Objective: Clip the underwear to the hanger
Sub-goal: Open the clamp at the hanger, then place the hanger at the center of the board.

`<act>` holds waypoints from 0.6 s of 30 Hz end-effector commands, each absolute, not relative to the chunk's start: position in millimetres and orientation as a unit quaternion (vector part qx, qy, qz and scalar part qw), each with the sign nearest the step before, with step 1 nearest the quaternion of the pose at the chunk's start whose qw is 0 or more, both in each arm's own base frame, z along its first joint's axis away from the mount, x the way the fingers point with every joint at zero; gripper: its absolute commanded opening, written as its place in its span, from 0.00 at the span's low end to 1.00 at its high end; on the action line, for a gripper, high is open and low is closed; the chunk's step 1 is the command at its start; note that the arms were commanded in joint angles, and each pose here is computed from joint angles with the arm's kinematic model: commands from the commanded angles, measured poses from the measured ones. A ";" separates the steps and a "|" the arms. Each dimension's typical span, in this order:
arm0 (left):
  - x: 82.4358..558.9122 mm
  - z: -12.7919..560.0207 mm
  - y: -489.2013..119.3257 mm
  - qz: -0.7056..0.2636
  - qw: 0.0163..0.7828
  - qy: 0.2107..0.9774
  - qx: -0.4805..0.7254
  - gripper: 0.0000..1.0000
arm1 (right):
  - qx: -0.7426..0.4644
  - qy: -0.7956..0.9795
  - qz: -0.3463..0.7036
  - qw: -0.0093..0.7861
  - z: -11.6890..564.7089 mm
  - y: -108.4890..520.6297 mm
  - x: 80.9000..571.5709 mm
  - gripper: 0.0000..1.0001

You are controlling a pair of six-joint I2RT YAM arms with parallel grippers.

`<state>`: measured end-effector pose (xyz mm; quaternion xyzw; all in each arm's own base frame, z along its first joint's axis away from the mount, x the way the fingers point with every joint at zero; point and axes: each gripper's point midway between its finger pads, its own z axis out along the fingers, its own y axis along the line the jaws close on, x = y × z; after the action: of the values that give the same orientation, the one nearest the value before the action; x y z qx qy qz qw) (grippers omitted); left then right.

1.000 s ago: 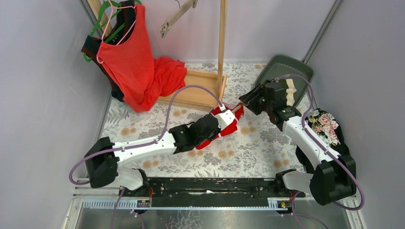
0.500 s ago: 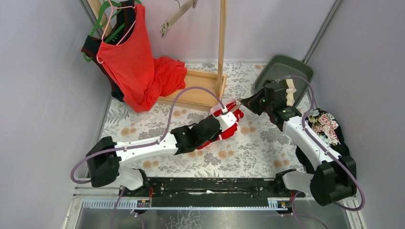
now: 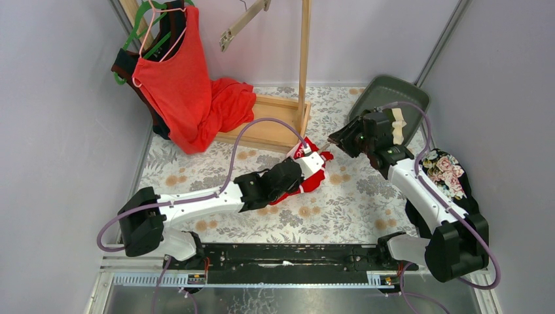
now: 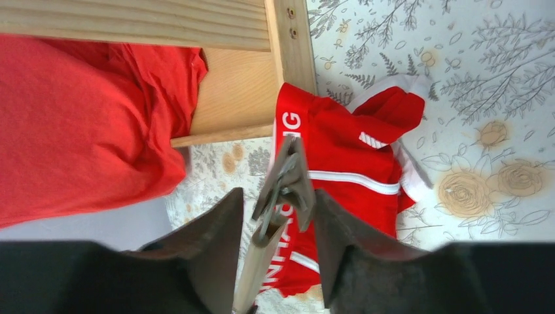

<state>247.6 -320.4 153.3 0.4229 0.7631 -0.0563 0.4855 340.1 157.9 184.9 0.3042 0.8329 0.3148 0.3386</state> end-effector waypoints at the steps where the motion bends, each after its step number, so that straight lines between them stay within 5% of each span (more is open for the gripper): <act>1: 258.3 169.2 -322.0 -0.057 0.522 0.761 0.382 0.00 | 0.246 0.824 0.328 0.390 220.1 163.5 350.8 0.67; 4: 257.8 163.6 -315.5 -0.065 0.528 0.765 0.362 0.00 | 0.232 0.825 0.307 0.415 222.1 155.0 352.7 0.78; 8: 259.4 157.8 -305.9 -0.082 0.531 0.776 0.330 0.00 | 0.217 0.817 0.283 0.453 226.3 142.9 355.4 0.81; 18: 274.8 166.2 -286.1 -0.177 0.558 0.784 0.208 0.00 | 0.134 0.855 0.247 0.436 172.9 151.7 374.5 0.75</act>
<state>260.9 -274.3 128.2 0.2885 0.8104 -0.0968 0.5006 357.7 144.0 187.4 0.1870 0.8501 0.2530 0.4222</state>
